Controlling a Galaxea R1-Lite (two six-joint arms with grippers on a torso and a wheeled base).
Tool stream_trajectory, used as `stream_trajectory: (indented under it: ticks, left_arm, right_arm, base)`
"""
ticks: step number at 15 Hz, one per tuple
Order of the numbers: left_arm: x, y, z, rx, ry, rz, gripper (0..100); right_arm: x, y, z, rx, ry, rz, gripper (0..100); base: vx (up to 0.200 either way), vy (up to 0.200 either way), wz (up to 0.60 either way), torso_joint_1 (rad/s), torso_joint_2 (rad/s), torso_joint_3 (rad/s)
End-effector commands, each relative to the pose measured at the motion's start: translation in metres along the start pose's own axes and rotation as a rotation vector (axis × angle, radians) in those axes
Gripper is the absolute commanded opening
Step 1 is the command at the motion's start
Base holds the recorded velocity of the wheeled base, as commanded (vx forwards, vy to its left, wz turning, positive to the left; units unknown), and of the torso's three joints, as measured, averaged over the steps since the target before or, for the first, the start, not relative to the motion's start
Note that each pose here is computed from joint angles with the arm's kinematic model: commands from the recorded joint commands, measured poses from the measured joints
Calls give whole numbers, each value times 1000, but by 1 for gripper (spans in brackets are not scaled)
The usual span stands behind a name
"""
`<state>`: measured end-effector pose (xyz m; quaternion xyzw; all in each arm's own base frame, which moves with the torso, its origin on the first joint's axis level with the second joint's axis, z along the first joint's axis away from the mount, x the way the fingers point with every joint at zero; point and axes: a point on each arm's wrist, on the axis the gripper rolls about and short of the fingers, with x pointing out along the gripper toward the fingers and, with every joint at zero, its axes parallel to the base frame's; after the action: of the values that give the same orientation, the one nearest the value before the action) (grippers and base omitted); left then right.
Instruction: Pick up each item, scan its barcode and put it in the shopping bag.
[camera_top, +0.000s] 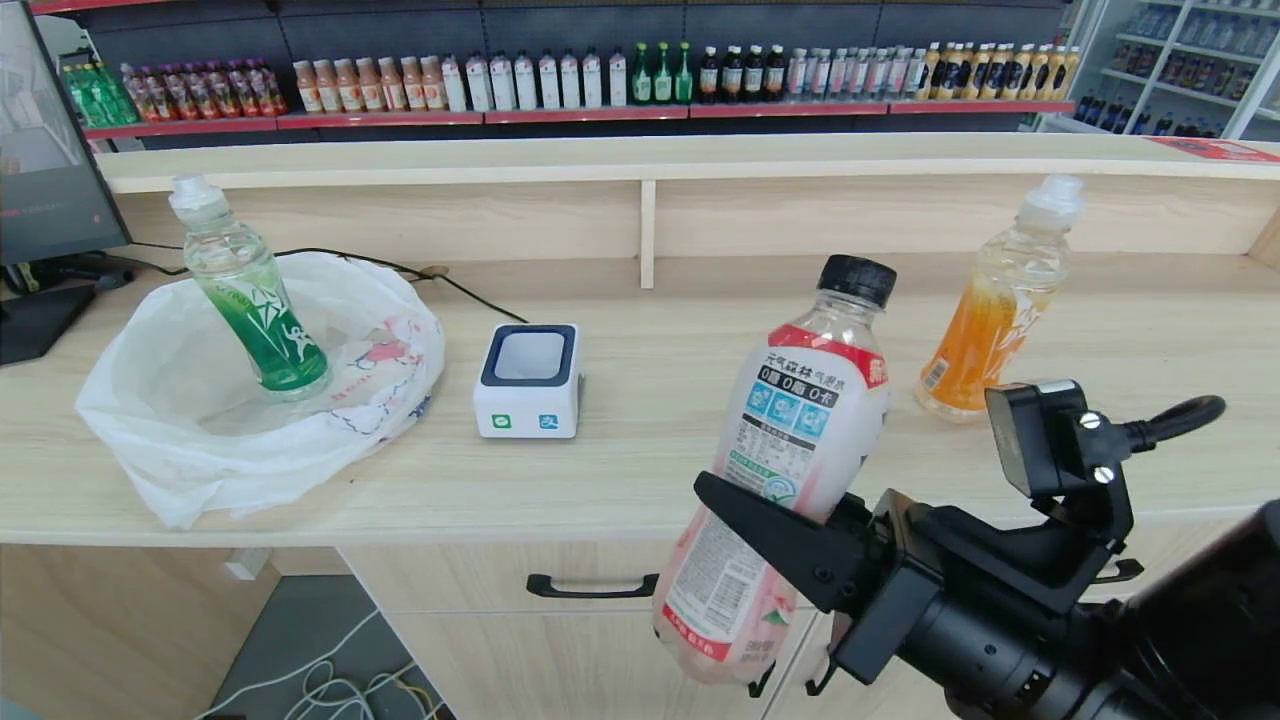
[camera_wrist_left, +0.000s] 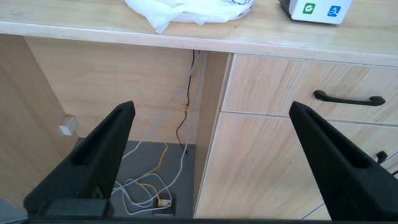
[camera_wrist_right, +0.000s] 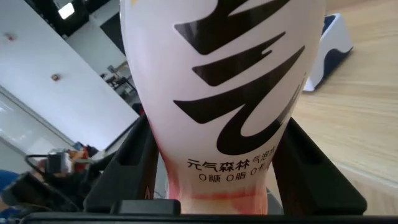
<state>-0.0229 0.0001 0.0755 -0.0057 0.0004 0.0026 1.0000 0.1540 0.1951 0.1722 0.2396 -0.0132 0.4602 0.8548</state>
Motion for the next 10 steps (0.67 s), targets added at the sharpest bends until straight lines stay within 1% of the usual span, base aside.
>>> stream_trajectory:
  ticks: [1, 3, 6, 7, 10]
  left_arm:
    - [0, 0, 0, -1, -1, 1, 100]
    - [0, 0, 0, 4, 1, 0, 100]
    - [0, 0, 0, 2, 1, 0, 100]
    - [0, 0, 0, 2, 1, 1, 100]
    - [0, 0, 0, 2, 1, 0, 100]
  right_arm:
    - [9, -21, 4, -136, -22, -72, 0]
    - [15, -23, 12, -265, -59, -81, 0]
    - [14, -25, 13, -435, -53, -90, 0]
    - [16, -26, 16, -487, -64, -98, 0]
    - [17, -30, 24, -529, -94, -120, 0]
  base:
    - [0, 0, 0, 0, 0, 0]
    - [0, 0, 0, 0, 0, 0]
    - [0, 0, 0, 0, 0, 0]
    - [0, 0, 0, 0, 0, 0]
    - [0, 0, 0, 0, 0, 0]
